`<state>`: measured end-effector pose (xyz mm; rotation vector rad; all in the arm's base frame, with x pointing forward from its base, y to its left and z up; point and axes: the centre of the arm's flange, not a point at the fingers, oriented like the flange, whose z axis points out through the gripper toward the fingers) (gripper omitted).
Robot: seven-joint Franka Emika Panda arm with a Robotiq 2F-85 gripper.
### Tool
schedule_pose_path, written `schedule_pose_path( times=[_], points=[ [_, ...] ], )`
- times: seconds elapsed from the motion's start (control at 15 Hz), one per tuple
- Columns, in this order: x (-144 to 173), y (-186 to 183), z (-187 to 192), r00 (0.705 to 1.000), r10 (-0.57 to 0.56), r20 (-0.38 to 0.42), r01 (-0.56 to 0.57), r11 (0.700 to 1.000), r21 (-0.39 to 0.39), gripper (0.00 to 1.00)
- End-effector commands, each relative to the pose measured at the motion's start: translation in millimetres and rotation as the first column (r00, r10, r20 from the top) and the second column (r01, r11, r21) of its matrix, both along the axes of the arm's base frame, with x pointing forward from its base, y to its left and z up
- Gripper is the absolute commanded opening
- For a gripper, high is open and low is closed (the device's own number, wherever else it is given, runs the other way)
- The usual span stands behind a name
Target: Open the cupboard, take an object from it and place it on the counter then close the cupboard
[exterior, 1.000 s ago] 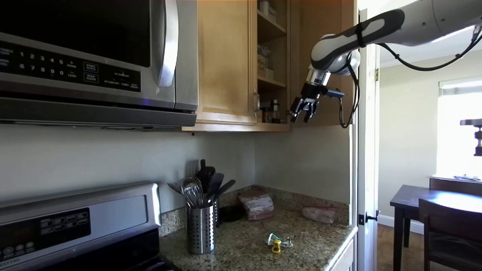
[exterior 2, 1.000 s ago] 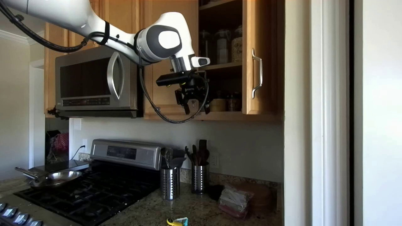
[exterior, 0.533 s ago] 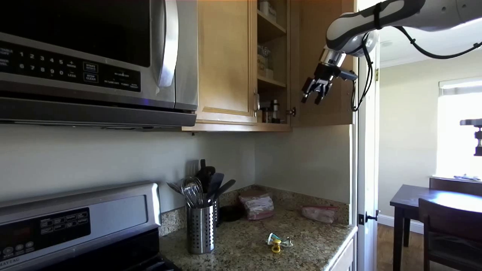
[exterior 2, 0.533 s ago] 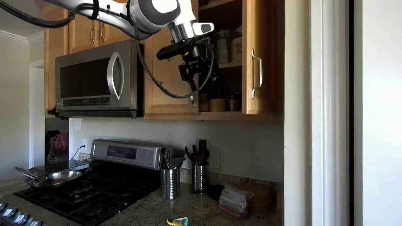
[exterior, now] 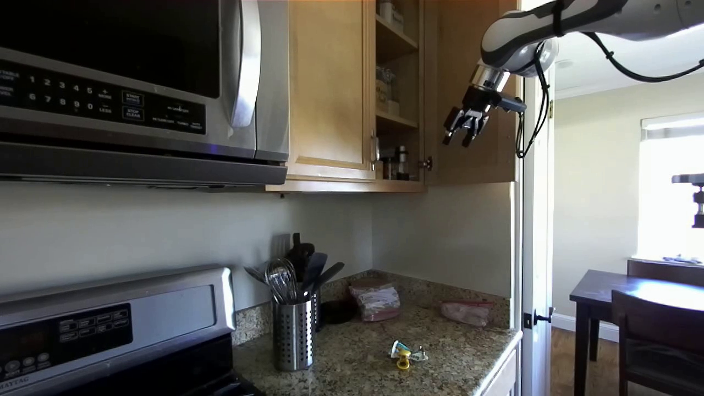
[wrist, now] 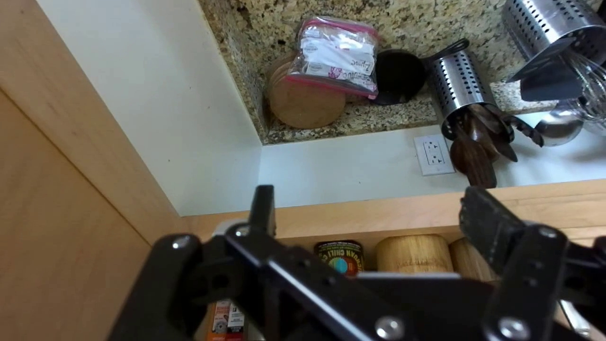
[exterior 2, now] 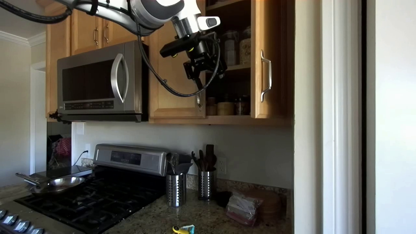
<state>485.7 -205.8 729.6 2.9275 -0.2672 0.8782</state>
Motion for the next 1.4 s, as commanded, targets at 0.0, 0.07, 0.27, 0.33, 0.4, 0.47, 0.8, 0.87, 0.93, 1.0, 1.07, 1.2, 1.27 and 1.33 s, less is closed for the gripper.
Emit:
schedule_pose_path(
  times=[0.0,0.07,0.27,0.33,0.4,0.47,0.8,0.87,0.93,1.0,1.07,1.2,1.27,1.33],
  points=[
    [-27.3,-8.2,20.6,0.999,0.041,0.017,-0.041,0.999,-0.002,1.00],
    [-40.3,-13.3,30.1,0.999,0.043,0.029,-0.043,0.999,0.001,1.00],
    [-74.6,-23.4,50.0,0.998,0.054,0.040,-0.055,0.998,0.020,1.00],
    [-86.7,-27.8,53.1,0.998,0.054,0.036,-0.055,0.998,0.031,1.00],
    [-97.0,-31.4,57.4,0.998,0.051,0.035,-0.052,0.998,0.036,1.00],
    [-108.3,-36.6,61.4,0.998,0.047,0.032,-0.049,0.998,0.046,1.00],
    [-141.5,-70.4,66.4,0.998,-0.008,0.060,0.006,0.999,0.034,1.00],
    [-144.0,-77.7,66.3,0.998,-0.018,0.058,0.015,0.999,0.039,1.00],
    [-145.8,-85.1,65.0,0.998,-0.032,0.060,0.030,0.999,0.032,1.00],
    [-147.7,-93.6,64.3,0.997,-0.045,0.060,0.044,0.999,0.031,1.00],
    [-149.8,-100.2,64.2,0.997,-0.054,0.059,0.053,0.998,0.031,1.00],
    [-154.4,-111.7,64.0,0.995,-0.076,0.058,0.075,0.997,0.023,1.00],
    [-157.1,-117.1,63.9,0.995,-0.081,0.060,0.079,0.997,0.021,1.00],
    [-161.0,-120.6,65.2,0.995,-0.083,0.060,0.082,0.996,0.021,1.00]
  ],
)
